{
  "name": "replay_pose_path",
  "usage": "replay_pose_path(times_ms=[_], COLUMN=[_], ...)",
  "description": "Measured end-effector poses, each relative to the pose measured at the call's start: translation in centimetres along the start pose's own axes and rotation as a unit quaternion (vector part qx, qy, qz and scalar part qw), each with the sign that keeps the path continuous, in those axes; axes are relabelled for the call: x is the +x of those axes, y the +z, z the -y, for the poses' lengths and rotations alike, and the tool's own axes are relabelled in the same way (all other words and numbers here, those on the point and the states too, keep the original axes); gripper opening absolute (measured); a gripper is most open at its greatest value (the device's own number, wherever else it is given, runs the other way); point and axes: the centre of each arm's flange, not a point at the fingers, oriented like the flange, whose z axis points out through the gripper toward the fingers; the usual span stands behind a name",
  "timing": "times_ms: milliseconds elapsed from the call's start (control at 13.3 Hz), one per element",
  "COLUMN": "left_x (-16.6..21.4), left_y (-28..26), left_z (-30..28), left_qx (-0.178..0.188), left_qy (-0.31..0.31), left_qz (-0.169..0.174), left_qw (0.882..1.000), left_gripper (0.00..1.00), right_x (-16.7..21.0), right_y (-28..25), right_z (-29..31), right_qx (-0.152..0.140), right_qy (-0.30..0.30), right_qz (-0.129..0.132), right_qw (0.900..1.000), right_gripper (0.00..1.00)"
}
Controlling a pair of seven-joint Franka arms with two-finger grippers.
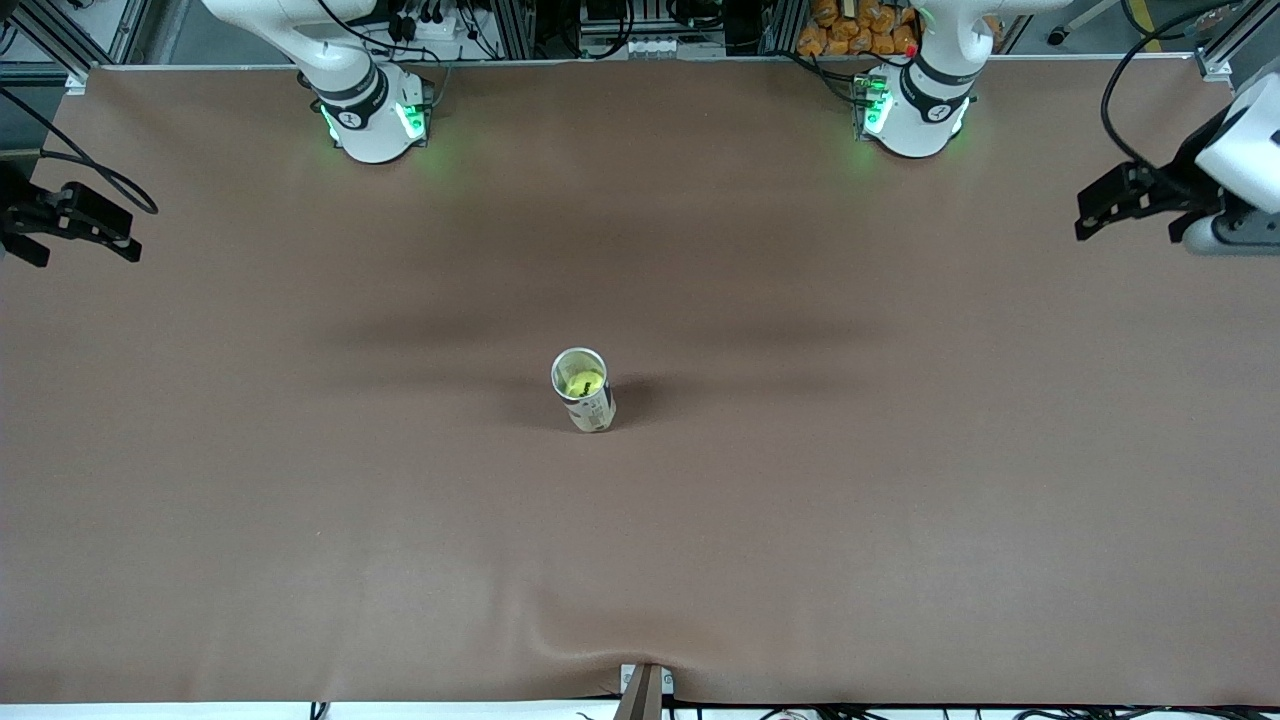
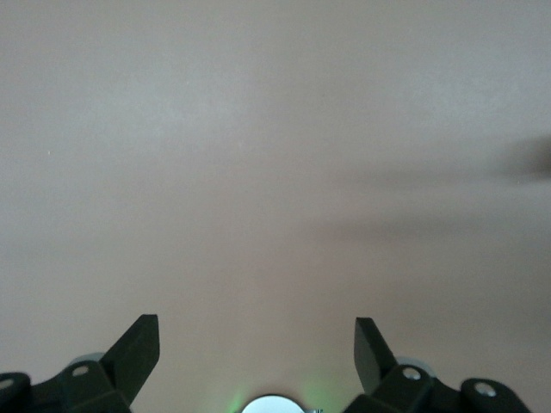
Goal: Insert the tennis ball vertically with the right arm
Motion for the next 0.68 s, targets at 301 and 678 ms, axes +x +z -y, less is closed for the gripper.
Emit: replay_pose_path(times_ms=[301, 678], left_x=[-1.1, -1.3], left_y=[-0.6, -0.5], left_z=[-1.0, -1.5], left_qx=[0.002, 0.003], left_qy=[0.008, 0.012], left_qz=[0.003, 0.009], left_qw=[1.0, 1.0], left_gripper=[1.0, 1.0], right_x=[-0.1, -0.2], right_y=[-0.3, -1.5], right_z=[-0.4, -1.4], right_qx=[0.0, -0.002], right_qy=[0.004, 0.013], right_qz=[0.0, -0.014], right_qw=[1.0, 1.0], right_gripper=[1.0, 1.0])
